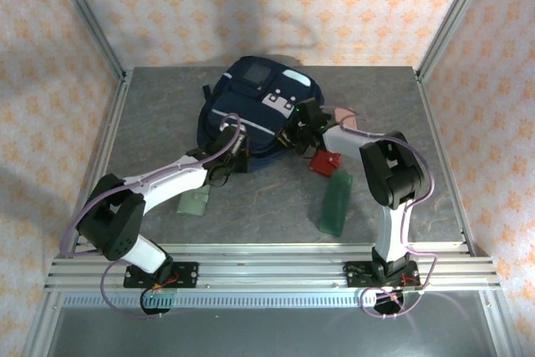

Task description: Pack books, pencil case, and school supplies into a backpack

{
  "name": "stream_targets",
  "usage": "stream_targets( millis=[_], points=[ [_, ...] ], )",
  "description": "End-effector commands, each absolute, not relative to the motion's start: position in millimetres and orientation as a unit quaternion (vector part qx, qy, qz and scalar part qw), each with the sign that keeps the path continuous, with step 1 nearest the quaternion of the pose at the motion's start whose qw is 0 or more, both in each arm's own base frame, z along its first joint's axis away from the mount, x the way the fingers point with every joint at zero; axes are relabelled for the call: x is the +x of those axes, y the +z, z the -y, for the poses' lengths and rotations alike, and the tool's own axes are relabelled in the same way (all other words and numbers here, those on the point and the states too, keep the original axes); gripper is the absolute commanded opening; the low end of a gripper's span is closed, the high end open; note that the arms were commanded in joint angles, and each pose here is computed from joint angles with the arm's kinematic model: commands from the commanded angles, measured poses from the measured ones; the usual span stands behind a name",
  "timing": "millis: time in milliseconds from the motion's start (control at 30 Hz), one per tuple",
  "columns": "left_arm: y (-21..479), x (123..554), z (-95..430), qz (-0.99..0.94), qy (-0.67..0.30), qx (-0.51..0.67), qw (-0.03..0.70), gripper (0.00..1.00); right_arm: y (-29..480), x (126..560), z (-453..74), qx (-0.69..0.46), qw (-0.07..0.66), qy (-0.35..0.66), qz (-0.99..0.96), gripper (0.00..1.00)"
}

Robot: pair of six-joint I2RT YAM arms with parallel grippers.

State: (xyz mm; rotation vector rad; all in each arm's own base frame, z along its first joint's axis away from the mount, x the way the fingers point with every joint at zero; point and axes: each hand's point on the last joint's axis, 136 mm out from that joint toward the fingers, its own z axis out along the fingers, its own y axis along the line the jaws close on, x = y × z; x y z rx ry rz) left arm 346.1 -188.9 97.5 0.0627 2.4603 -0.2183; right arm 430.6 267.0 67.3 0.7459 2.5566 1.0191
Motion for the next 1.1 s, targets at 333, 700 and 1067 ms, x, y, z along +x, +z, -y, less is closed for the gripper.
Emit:
stream_targets(
  millis=[333, 700, 1067],
  points=[
    [141, 358, 231, -0.921, -0.163, 0.018, 0.354, 0.00, 127, 397, -282, 0.210, 0.186, 0.425, -0.861, 0.37],
    [159, 359, 225, -0.911, -0.162, 0.008, 0.378, 0.00, 127, 366, -294, 0.219, 0.157, 0.449, -0.852, 0.37],
    [170, 360, 230, -0.905, -0.180, 0.008, 0.384, 0.00, 123, 374, -297, 0.231, 0.160, 0.450, -0.848, 0.38]
  ],
)
